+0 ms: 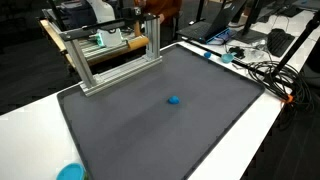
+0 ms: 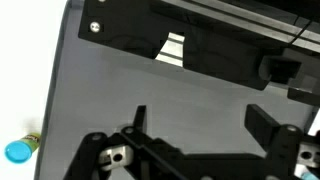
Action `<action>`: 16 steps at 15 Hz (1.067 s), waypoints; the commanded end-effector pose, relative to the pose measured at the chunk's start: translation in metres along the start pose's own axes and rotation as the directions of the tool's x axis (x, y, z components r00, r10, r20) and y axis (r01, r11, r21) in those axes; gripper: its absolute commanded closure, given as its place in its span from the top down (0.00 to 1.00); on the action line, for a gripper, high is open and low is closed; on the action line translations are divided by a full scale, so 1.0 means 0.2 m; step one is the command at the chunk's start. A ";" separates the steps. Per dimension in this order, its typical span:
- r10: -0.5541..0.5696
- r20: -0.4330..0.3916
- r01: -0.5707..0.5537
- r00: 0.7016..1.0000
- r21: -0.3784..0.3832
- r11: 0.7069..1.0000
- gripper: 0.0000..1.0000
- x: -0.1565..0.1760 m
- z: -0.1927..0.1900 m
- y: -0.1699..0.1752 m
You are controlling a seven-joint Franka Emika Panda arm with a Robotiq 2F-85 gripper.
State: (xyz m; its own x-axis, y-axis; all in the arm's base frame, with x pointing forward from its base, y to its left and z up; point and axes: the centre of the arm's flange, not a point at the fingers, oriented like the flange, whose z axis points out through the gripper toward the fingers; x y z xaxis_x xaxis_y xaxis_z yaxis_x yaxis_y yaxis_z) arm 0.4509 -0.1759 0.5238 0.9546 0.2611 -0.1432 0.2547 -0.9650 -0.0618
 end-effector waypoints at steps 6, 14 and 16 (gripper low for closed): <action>0.156 -0.065 -0.159 0.986 -0.047 0.986 1.00 0.04 0.09 -0.18; 0.249 -0.094 -0.253 0.964 -0.044 0.966 1.00 -0.13 0.22 -0.48; 0.188 -0.150 -0.198 0.971 -0.055 0.979 1.00 -0.20 0.19 -0.57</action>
State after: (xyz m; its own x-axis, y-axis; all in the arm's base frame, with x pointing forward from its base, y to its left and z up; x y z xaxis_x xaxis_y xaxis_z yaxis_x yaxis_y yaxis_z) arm 0.4195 -0.0973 0.4878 0.9951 0.0273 -0.0950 0.0284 -0.9995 0.0101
